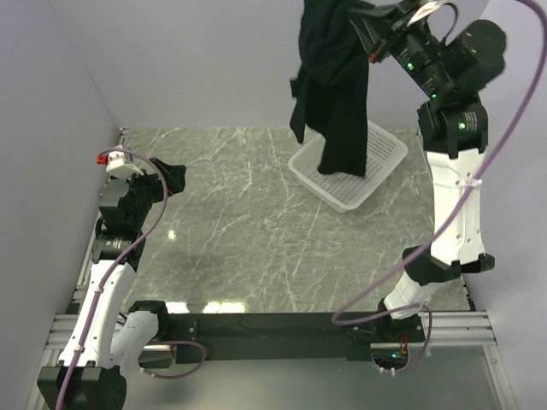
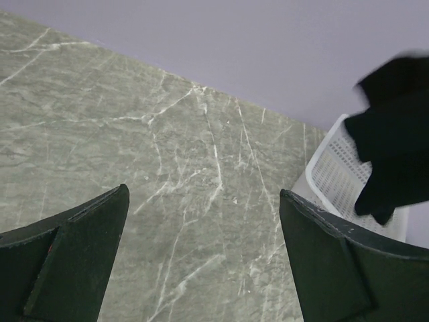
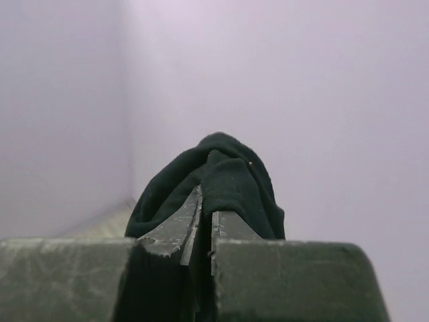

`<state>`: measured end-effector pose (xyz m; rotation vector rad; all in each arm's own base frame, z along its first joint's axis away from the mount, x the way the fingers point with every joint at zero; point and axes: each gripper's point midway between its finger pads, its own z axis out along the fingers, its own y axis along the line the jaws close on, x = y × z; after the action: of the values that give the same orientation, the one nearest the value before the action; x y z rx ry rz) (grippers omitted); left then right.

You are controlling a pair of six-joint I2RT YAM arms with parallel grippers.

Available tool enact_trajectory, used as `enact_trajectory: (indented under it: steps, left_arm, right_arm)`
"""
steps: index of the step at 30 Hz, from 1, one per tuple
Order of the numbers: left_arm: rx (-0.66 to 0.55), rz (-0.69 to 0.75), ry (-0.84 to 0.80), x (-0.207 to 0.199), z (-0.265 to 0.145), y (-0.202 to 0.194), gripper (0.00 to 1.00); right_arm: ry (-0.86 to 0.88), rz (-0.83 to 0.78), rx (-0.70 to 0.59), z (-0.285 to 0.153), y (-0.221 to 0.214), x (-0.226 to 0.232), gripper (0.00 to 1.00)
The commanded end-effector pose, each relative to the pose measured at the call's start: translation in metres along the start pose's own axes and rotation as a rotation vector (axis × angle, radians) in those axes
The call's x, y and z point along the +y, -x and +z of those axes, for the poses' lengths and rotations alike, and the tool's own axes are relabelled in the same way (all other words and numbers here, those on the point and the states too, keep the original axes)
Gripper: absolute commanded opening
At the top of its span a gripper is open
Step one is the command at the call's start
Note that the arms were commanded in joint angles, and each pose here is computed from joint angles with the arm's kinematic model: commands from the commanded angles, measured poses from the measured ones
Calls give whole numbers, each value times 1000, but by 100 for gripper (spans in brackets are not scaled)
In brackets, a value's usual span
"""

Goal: Fold and stack the t-shirts
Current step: Pick up the T-shirt and place it in the bin, then place the T-shirt at the center of the board.

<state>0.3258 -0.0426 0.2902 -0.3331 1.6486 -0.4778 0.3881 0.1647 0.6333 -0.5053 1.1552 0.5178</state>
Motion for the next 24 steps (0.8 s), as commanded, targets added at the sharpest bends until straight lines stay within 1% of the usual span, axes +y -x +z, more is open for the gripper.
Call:
enact_trajectory:
  steps: [1,2,3,7,9,12,15,16,18,19,20,21,22,24]
  left_arm:
    - [-81,48,-18,-10,-7,29,99]
    - [-86,53,-15,-10,-8,30,100]
    - [-92,54,-13,-10,-9,31,99]
    - [-116,59,3,-8,-15,36,99]
    - [-123,60,6,-8,-19,37,100]
    - [-126,65,22,-5,-23,37,99]
    - [-133,75,37,-3,-29,39,99]
    - [-133,78,40,-3,-30,40,99]
    - [-139,88,40,-4,-34,43,99]
    - [-134,92,44,-4,-35,42,99]
    - [-139,94,41,-5,-36,44,99]
    - [-135,95,43,-5,-37,44,99]
    - [-135,96,44,-5,-38,43,100]
    - [-133,96,43,-5,-37,43,99]
  right_arm:
    - [79,-89,-397,-38,142,54,0]
    - [94,-66,-410,-35,144,58,0]
    - [136,-30,-434,-36,151,72,0]
    - [170,-31,-525,-47,178,94,0]
    - [175,-20,-534,-46,179,98,0]
    - [182,-6,-484,-40,165,101,0]
    - [196,20,-364,-28,127,104,0]
    - [194,41,-291,-23,101,104,0]
    - [179,32,-220,-18,71,101,0]
    - [179,48,-148,-16,41,101,0]
    - [188,44,-111,-16,25,103,0]
    - [246,49,-71,-19,10,113,0]
    - [277,81,23,-22,-28,120,0]
    - [358,130,124,-33,-70,139,0]
